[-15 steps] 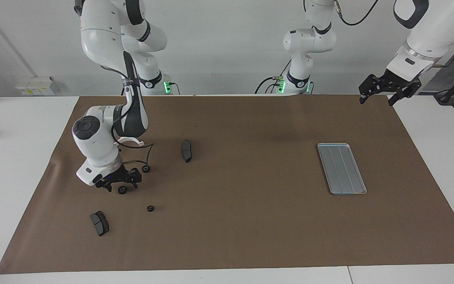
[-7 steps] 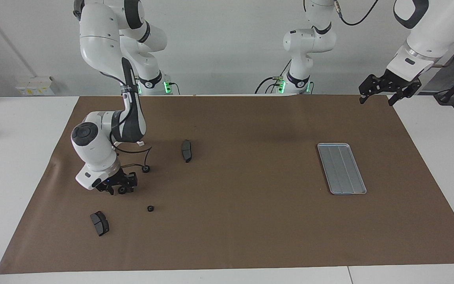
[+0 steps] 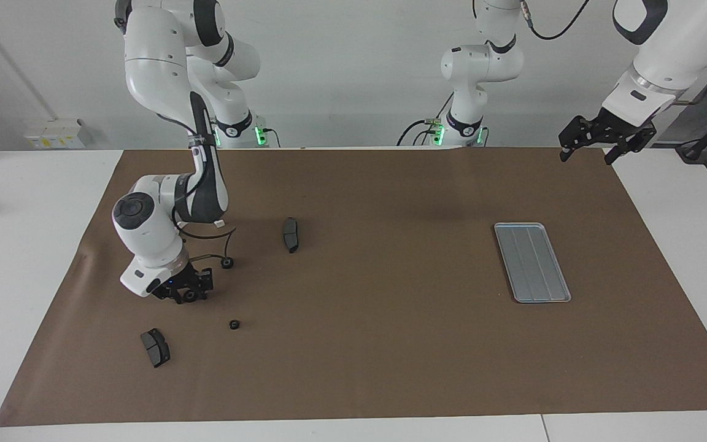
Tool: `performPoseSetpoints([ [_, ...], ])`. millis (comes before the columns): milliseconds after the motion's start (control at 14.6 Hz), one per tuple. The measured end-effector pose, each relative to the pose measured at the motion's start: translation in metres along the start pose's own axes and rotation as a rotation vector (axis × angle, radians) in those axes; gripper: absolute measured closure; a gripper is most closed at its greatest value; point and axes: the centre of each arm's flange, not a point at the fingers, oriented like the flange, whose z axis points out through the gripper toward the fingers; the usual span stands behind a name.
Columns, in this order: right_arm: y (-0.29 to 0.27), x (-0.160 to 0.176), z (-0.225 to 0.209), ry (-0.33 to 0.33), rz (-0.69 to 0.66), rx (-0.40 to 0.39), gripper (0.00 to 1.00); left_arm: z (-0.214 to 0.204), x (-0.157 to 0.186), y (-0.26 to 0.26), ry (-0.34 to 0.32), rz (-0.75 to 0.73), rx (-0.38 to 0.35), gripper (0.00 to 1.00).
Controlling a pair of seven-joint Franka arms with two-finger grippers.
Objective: Pick bearing gear from pile to tray
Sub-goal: 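Reach the right gripper to a black bearing and grasp it, then carry the black bearing with the right gripper toward the table center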
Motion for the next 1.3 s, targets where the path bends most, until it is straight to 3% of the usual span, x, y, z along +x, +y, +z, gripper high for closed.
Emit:
performPoseSetpoints([
  [69, 0.001, 0.000, 0.000, 0.000, 0.002, 0.001, 0.65, 0.000, 0.000, 0.000, 0.000, 0.000, 0.000, 0.00],
  [412, -0.001, 0.003, -0.005, 0.003, 0.008, 0.002, 0.65, 0.000, 0.000, 0.000, 0.000, 0.000, 0.000, 0.00],
  [618, -0.025, 0.020, -0.045, 0.012, 0.094, 0.022, 0.65, 0.000, 0.000, 0.000, 0.000, 0.000, 0.000, 0.00],
  [962, -0.154, 0.039, -0.118, 0.067, 0.322, 0.128, 0.65, 0.000, 0.000, 0.000, 0.000, 0.000, 0.000, 0.00],
  [1168, -0.254, 0.033, -0.129, 0.071, 0.446, 0.201, 0.65, 0.000, 0.000, 0.000, 0.000, 0.000, 0.000, 0.00],
  [1305, -0.308, 0.026, -0.117, 0.088, 0.451, 0.179, 0.65, 0.000, 0.000, 0.000, 0.000, 0.000, 0.000, 0.00],
])
